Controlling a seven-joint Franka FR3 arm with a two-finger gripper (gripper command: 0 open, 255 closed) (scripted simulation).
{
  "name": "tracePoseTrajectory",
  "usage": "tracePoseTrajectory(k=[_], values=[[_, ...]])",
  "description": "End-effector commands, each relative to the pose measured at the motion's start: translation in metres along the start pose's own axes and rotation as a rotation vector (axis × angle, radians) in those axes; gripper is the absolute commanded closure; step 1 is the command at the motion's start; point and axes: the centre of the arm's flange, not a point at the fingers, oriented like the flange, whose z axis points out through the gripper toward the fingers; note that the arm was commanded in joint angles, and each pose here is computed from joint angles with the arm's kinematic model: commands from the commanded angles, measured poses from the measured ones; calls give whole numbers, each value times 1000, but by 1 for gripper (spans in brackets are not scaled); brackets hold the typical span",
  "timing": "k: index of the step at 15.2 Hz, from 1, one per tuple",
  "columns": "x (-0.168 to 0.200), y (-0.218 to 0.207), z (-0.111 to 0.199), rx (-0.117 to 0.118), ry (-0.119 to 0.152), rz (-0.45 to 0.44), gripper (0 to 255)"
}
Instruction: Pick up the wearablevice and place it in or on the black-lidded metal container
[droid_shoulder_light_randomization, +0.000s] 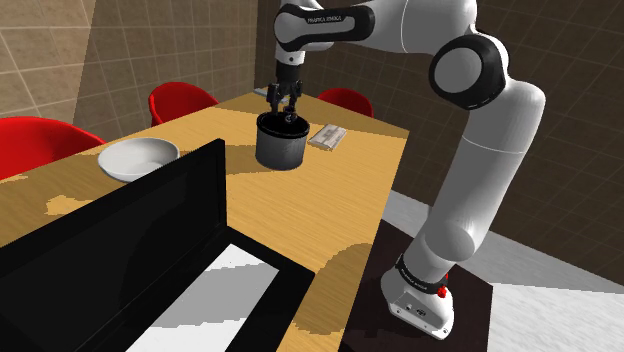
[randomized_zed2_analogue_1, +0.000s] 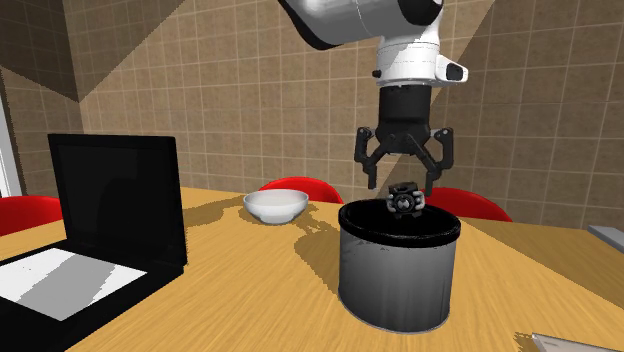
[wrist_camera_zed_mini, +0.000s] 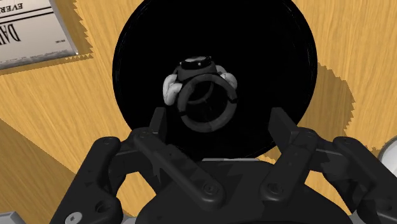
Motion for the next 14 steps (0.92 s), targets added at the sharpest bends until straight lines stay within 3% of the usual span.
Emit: tracePoseTrajectory(k=[1, 3, 7, 14], values=[[0, 0, 1, 0, -1, 0, 0], [1, -1, 1, 0, -2, -1, 0], [1, 0, -49, 0, -2, -1, 0], [1, 0, -49, 0, -2, -1, 0]])
